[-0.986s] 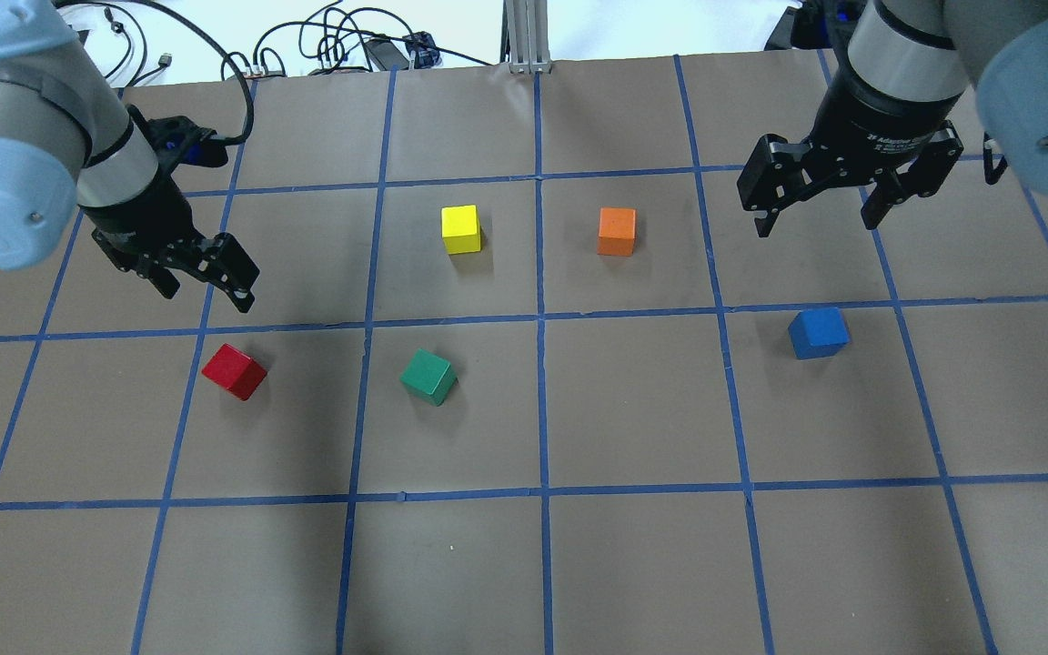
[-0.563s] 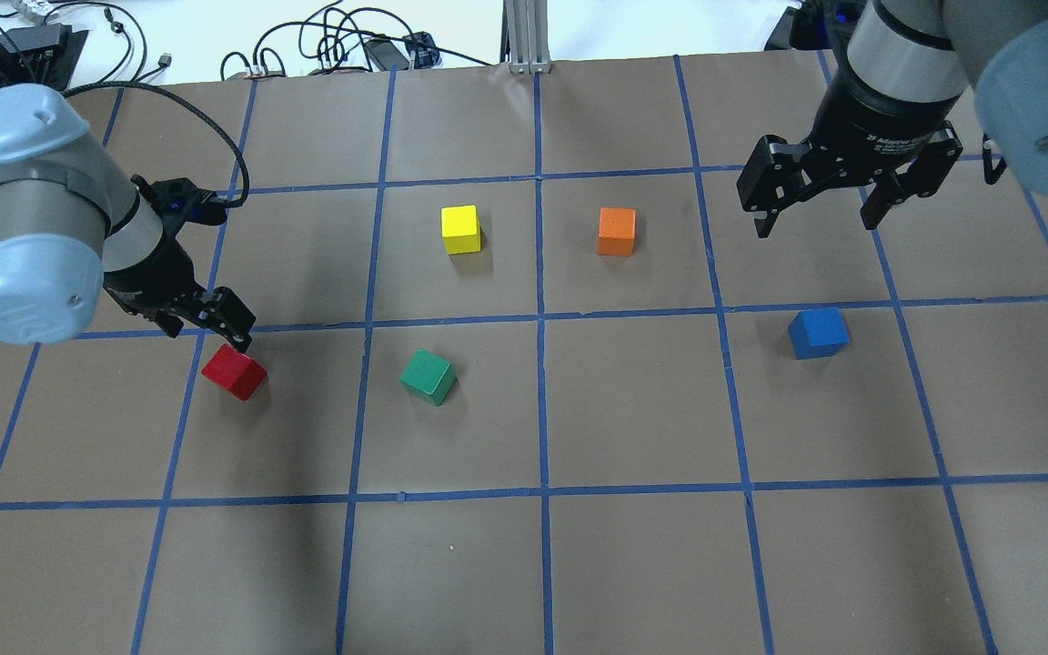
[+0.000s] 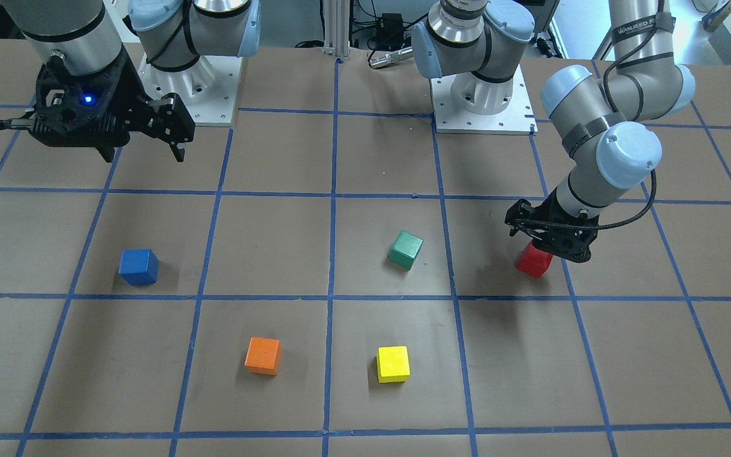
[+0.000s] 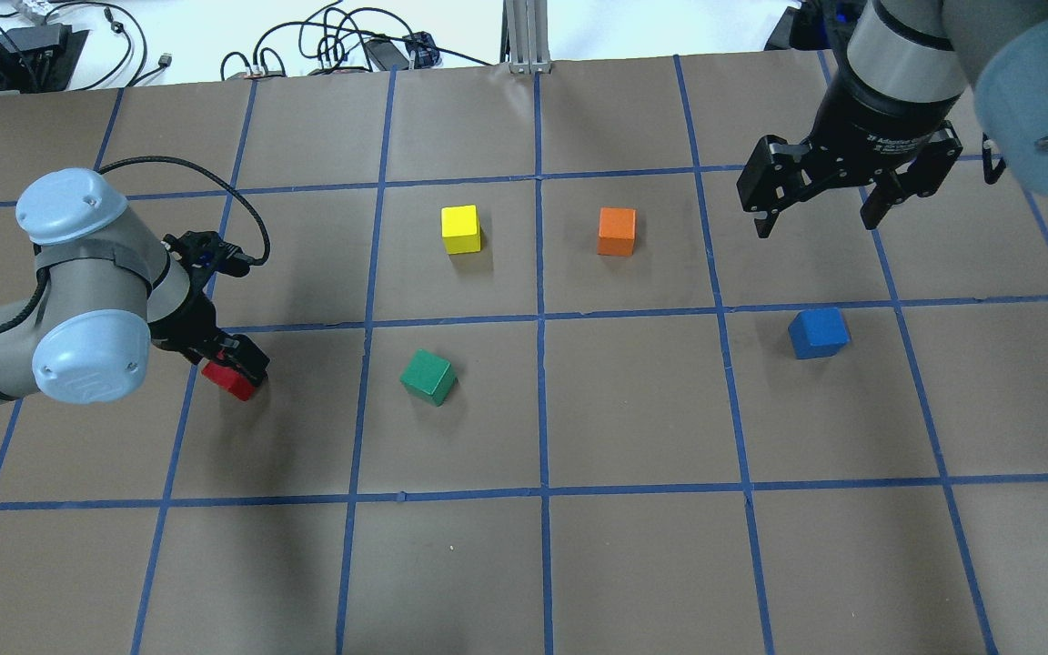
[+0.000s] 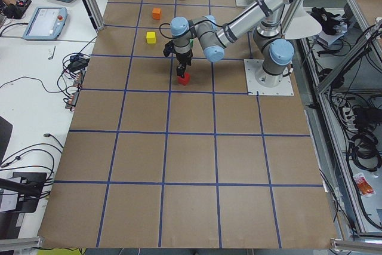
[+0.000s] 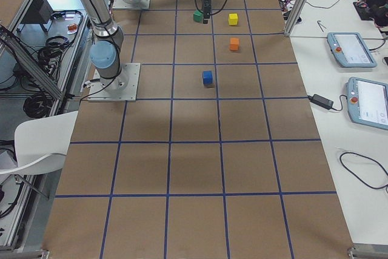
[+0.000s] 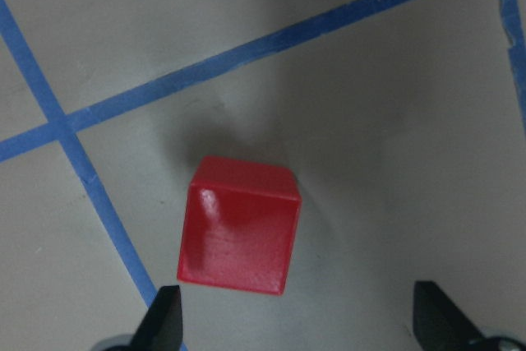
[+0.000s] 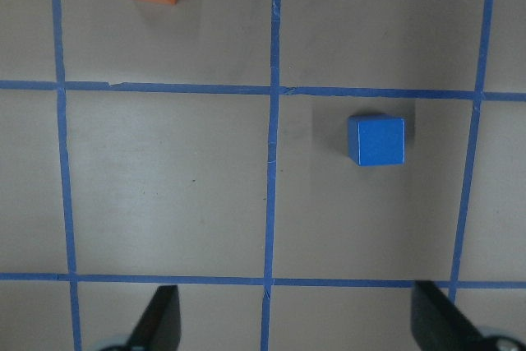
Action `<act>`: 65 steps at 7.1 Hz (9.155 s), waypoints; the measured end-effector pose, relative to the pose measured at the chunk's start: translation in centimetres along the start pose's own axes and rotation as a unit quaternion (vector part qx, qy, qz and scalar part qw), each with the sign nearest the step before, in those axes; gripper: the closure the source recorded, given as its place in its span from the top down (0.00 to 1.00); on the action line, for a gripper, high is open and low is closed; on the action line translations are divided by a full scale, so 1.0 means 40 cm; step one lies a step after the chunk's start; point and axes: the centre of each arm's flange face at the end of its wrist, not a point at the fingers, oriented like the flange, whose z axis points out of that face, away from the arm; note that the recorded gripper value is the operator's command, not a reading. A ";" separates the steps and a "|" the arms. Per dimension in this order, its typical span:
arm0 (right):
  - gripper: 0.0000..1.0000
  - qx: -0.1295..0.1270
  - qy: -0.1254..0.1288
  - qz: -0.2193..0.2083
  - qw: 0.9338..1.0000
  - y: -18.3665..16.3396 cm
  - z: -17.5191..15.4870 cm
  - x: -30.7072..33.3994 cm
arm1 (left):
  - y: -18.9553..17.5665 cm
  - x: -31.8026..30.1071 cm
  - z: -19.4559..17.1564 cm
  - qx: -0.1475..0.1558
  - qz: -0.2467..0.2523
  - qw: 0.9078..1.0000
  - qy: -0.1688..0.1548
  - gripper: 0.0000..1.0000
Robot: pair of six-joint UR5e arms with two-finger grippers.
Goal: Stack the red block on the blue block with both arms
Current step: 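Lower the left gripper down over the red cube, then close the left gripper on the red cube, then carry the red cube with the left gripper toward the table center, then lower the red cube near the orange cube and open the left gripper, then raise the left gripper back while the right gripper moves toward the red cube, then lower the right gripper down over the red cube, then carry the red cube with the right gripper over the blue cube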
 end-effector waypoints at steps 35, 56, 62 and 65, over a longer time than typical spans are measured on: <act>1.00 0.017 0.046 0.018 0.999 -0.061 0.109 -0.001 | -0.352 0.369 -0.578 0.067 -0.142 0.987 0.022 1.00; 0.00 0.034 -0.049 0.046 0.997 -0.296 0.680 -0.589 | -0.079 0.307 -0.747 0.050 -0.171 0.984 -0.017 1.00; 0.00 0.009 -0.029 0.089 0.996 -0.331 0.217 -0.227 | -0.087 0.305 -0.739 0.047 -0.172 0.984 -0.014 1.00; 0.00 -0.034 -0.027 0.054 0.998 -0.295 0.191 0.071 | -0.094 0.306 -0.732 0.044 -0.167 0.985 -0.010 1.00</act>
